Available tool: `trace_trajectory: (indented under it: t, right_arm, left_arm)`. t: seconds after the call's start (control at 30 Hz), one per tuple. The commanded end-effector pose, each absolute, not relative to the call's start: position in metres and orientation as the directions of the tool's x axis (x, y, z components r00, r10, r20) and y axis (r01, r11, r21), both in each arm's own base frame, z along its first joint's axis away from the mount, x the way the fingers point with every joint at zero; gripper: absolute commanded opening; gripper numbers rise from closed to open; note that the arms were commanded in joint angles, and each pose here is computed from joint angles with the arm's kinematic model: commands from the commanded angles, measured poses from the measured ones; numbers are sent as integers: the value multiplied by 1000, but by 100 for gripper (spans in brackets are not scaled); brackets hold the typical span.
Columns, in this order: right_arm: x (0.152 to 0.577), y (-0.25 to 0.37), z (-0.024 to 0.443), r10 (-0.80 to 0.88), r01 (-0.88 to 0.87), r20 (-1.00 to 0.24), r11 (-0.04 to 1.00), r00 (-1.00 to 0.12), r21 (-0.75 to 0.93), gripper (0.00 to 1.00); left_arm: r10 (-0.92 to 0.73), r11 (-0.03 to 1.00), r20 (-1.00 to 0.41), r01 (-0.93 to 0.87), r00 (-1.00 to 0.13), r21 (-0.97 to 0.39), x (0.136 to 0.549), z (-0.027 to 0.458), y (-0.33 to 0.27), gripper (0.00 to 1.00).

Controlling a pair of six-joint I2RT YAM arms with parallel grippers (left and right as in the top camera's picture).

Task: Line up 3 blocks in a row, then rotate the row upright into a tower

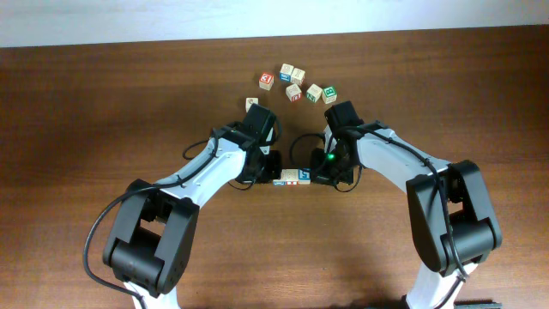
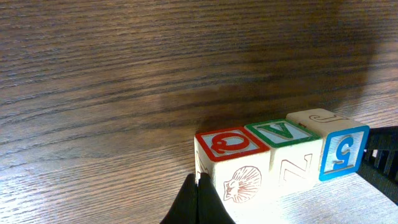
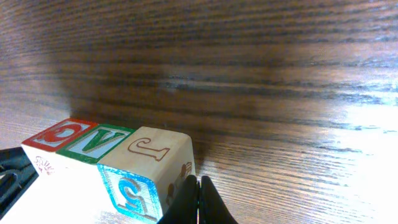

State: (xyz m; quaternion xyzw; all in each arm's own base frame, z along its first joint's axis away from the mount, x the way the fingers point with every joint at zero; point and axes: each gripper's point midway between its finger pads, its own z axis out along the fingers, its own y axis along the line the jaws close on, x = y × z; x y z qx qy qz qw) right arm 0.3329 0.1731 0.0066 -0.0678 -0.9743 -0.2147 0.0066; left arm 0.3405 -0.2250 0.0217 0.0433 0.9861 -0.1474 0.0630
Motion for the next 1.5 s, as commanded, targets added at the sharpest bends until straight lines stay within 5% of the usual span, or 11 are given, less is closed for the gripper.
trace_trajectory:
  t: [0.0,1.47]
  right_arm:
    - [345,168,17,105,95,5,883,-994,460,4]
    - [338,207,53,-33,-88,-104,813,-994,575,4]
  left_arm:
    - [90,948,-135,126,-987,-292,340,20,-229,0]
    - [93,947,-142,131,-986,-294,342,21,-230,0]
